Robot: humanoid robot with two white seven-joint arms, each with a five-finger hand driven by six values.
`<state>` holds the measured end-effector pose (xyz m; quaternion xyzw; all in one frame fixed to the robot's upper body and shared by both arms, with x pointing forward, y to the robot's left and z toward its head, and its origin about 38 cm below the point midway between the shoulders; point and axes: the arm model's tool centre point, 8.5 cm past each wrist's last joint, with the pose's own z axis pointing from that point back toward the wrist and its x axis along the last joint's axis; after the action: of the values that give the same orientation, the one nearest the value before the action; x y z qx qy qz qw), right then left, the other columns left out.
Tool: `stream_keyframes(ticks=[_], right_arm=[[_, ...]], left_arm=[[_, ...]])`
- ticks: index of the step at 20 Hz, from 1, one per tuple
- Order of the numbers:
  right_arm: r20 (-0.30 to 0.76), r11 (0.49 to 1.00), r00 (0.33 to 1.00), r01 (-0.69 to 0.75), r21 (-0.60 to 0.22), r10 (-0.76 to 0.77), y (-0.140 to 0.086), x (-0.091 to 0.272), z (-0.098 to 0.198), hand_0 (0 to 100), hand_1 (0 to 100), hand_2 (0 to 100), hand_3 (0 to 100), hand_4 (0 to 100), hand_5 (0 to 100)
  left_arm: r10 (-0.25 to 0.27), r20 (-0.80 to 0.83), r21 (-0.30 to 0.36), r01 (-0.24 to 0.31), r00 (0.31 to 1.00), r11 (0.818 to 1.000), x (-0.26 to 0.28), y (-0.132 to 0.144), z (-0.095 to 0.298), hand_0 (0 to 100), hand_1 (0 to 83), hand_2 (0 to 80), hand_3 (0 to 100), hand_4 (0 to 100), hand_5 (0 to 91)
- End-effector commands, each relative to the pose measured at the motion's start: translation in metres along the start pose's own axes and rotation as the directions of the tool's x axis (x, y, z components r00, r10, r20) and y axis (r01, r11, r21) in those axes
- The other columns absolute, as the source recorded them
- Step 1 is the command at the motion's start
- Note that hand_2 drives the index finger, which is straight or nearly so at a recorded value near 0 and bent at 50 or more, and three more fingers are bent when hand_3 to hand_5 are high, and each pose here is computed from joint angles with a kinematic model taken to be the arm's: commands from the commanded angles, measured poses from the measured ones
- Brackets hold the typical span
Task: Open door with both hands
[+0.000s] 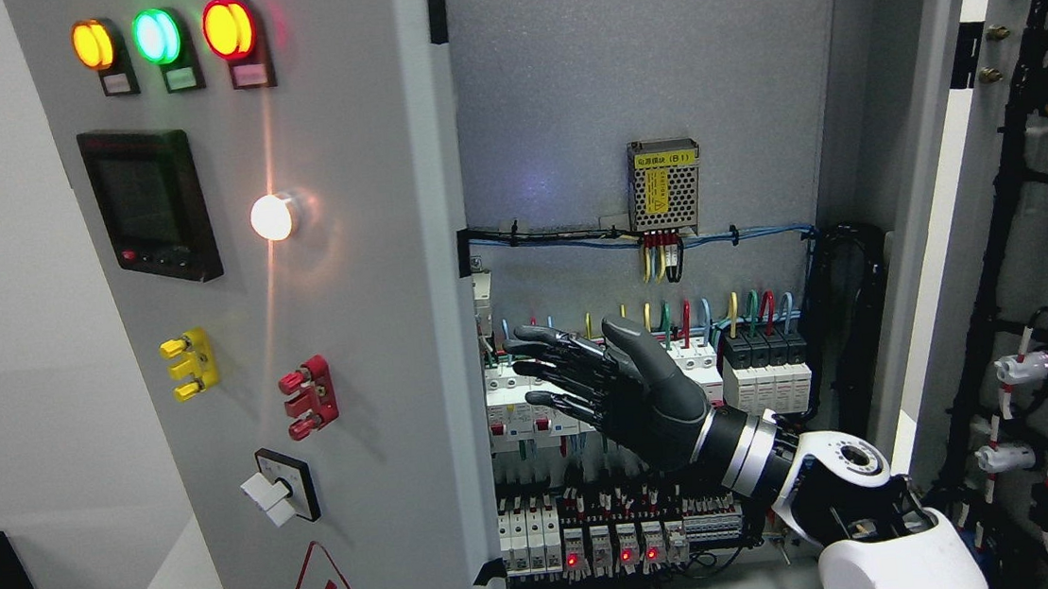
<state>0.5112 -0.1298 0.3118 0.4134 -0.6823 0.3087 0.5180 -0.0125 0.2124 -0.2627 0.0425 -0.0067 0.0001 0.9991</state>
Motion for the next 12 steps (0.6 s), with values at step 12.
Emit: stream_keyframes(ticks=[12], right_arm=[[-0.045,0.975,0.997,-0.054,0.217,0.065,0.082,-0.024,0.006,19,0,0,0,0,0]], left_arm=[[-0.001,-0.026,0.0,0.001,1.0,1.0,-0.017,0.0,0.001,0,0.0,0.0,0,0,0.0]])
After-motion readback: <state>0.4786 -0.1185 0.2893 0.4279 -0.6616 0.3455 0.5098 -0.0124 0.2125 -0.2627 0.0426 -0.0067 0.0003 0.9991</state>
